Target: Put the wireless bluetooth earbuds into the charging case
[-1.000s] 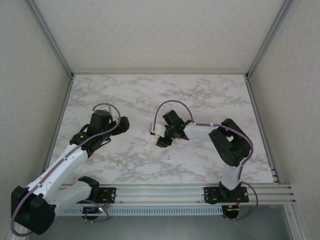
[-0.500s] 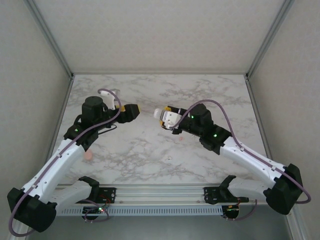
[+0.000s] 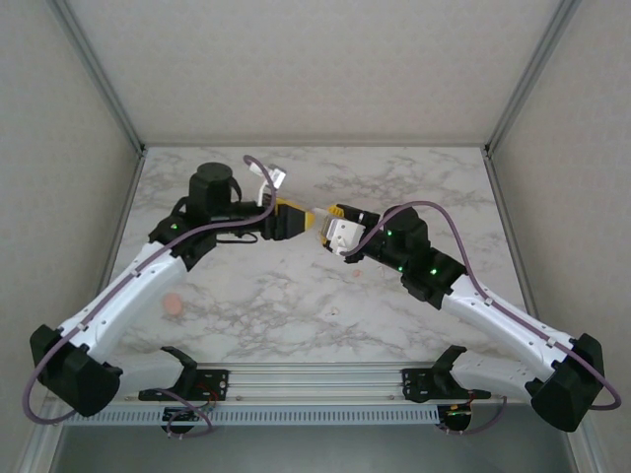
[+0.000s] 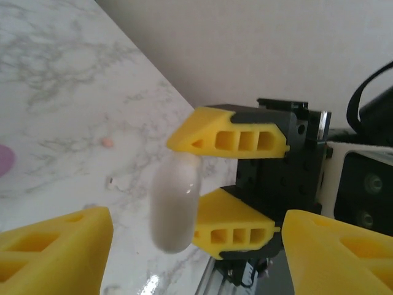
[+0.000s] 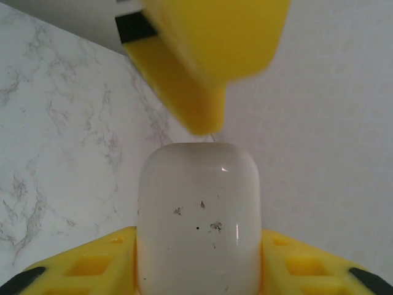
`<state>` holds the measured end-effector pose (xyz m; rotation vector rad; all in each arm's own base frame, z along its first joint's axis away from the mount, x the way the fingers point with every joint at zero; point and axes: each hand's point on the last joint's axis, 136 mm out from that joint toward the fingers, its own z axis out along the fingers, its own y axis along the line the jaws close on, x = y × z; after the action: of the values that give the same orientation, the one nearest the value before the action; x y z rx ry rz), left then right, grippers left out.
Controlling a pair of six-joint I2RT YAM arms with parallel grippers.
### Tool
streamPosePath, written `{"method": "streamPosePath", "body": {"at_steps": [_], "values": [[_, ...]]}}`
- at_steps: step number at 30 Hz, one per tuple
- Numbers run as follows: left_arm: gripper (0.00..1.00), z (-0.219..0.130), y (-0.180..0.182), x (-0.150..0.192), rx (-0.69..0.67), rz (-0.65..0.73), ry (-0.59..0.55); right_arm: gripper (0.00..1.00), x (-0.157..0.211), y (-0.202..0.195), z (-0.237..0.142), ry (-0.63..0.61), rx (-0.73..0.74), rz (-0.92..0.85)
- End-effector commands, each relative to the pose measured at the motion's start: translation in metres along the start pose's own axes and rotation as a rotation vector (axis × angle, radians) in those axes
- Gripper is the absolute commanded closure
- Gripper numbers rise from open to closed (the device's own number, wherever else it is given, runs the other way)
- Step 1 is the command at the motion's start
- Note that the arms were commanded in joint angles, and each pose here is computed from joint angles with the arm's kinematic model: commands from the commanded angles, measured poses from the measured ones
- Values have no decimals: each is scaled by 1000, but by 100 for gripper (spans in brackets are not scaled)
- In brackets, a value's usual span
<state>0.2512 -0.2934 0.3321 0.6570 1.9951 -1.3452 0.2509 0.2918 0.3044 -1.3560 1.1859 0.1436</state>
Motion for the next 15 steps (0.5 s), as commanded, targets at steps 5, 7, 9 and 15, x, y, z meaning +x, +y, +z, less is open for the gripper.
{"method": "streamPosePath", "body": {"at_steps": [5,7,9,15], "values": [[30,14,-11,13,37,23,91,64,-20,-10,-7,-76,32,35],[32,17,-9,14,31,23,99,64,-21,-10,-8,-81,33,36],[35,20,-8,14,30,20,102,64,-21,-10,-8,-80,32,37],[46,25,-12,13,52,26,110,64,-23,-7,-9,-93,18,48]]}}
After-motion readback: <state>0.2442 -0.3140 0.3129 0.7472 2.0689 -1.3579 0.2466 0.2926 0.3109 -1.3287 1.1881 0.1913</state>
